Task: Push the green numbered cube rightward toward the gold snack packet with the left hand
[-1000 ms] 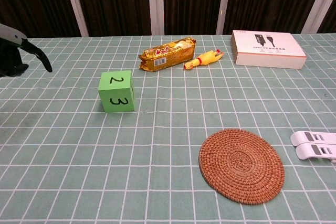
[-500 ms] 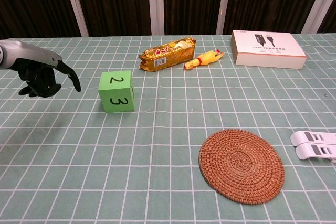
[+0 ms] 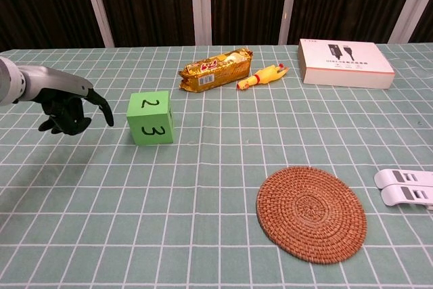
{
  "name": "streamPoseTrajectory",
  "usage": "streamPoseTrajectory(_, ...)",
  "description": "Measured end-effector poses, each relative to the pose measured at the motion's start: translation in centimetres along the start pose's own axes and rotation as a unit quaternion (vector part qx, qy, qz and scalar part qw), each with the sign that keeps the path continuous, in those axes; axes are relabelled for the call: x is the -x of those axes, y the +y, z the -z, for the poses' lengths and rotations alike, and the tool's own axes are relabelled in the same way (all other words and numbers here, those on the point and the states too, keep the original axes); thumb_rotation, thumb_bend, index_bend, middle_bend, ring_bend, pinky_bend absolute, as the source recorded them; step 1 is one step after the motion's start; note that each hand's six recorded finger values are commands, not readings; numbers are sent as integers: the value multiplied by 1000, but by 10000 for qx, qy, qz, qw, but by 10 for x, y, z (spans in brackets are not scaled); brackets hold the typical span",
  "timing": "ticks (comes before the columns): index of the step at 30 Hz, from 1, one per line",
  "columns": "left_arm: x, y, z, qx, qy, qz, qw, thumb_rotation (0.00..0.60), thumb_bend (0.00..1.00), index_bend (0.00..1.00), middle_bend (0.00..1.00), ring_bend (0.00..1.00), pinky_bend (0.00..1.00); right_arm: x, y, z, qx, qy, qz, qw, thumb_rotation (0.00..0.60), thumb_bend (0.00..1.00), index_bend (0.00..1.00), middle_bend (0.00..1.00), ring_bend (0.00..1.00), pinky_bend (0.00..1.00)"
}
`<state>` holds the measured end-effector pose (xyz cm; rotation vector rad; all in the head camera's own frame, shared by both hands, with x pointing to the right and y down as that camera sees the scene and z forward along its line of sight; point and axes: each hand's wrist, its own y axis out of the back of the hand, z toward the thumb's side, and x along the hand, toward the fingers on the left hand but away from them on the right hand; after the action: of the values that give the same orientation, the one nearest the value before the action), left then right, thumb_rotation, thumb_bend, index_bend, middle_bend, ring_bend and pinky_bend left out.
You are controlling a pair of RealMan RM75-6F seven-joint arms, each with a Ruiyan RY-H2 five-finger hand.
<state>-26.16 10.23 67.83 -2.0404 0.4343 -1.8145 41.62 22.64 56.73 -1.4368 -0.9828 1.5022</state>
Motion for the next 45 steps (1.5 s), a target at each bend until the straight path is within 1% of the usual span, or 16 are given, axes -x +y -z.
streamPoseTrajectory(7,-1,-3,-10,78,-238,-35,9997,600,878,241,850,703,704,1,0,2,7,-64,15,10000,600,73,55,0,0,0)
streamPoseTrajectory(14,2,0,-15,281,-453,-184,9984,600,878,240,853,708,708,1,0,3,29,-132,38,9999,600,73,55,0,0,0)
streamPoseTrajectory(18,4,-1,-19,315,-557,-232,9977,600,878,240,853,707,709,1,0,4,33,-168,33,9998,600,73,55,0,0,0)
streamPoseTrajectory(29,6,-10,-34,241,-750,-172,9967,600,878,240,853,708,708,1,1,7,70,-262,8,9996,600,73,55,0,0,0)
streamPoseTrajectory(35,11,-10,-46,159,-904,-182,9956,600,877,240,853,708,709,2,1,8,84,-296,7,9995,600,73,55,0,0,0)
streamPoseTrajectory(39,12,-10,-52,84,-920,-222,9955,600,878,240,853,708,708,2,0,9,90,-317,-15,9995,600,73,55,0,0,0)
streamPoseTrajectory(45,12,-15,-67,12,-1000,-192,9948,600,877,239,853,708,709,3,0,10,92,-331,-18,9994,600,73,55,0,0,0)
